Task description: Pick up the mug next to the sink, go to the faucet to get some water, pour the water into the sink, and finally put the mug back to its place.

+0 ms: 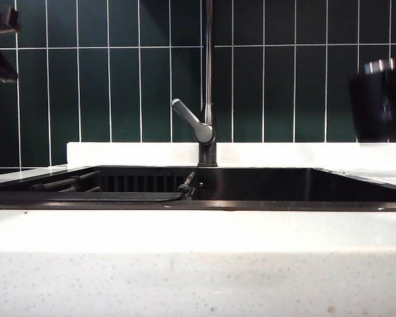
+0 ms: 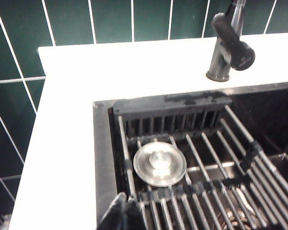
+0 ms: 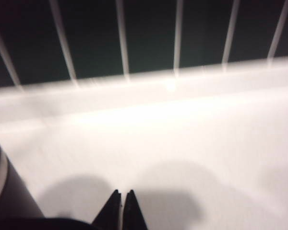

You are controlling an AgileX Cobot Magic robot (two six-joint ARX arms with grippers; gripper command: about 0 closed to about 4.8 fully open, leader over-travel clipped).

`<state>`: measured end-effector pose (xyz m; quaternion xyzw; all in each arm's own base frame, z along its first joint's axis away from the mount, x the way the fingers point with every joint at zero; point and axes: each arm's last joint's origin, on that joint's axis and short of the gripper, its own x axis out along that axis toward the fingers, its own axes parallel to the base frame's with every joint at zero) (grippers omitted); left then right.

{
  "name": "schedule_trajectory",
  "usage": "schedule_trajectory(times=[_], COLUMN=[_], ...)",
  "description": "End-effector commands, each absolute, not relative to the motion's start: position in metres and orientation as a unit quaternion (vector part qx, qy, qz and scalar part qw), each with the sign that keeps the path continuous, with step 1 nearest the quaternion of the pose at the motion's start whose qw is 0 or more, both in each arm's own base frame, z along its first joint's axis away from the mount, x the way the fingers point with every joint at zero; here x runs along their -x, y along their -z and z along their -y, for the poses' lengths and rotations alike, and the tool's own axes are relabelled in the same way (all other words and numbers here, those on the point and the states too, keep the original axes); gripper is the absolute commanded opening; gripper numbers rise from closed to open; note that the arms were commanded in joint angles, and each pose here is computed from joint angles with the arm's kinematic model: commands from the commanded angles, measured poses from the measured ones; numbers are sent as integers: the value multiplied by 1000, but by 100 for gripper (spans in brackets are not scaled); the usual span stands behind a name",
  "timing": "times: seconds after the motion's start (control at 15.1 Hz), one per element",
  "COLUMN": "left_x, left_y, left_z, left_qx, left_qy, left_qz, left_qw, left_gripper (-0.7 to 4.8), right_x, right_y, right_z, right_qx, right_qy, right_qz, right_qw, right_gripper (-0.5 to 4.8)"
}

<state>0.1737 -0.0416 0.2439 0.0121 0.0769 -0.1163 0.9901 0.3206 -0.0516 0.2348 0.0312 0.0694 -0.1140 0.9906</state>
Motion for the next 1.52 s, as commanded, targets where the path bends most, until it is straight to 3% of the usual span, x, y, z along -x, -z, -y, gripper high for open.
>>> schedule_trajectory(times=[0.07,0.53,0.66,0.93,1.19,1.52], left_x=[-174,-174,-174,-174,-172,-170], left_y=[-248,-249,-249,-249,-251,-248], left_z=[41,41,41,41,41,40], left_qx=[-9,-8,-8,-8,-7,-8], left_qy=[115,105,105,106,106,106], left_qz=[-59,-53,-53,-53,-47,-66], left_qw=[992,993,993,993,993,992], left_gripper=[-6,-6,-6,-6,-6,-6], right_x=[-328,-326,-321,-316,-306,-295], right_y=[-223,-201,-192,-191,-207,-200], right_z=[55,53,52,51,50,46], right_qx=[-37,-40,-41,-47,-46,-47], right_qy=[119,104,105,105,113,115], right_qz=[-76,-118,-136,-148,-152,-218], right_qw=[989,987,984,982,981,968], right_gripper=[-1,4,41,67,147,147])
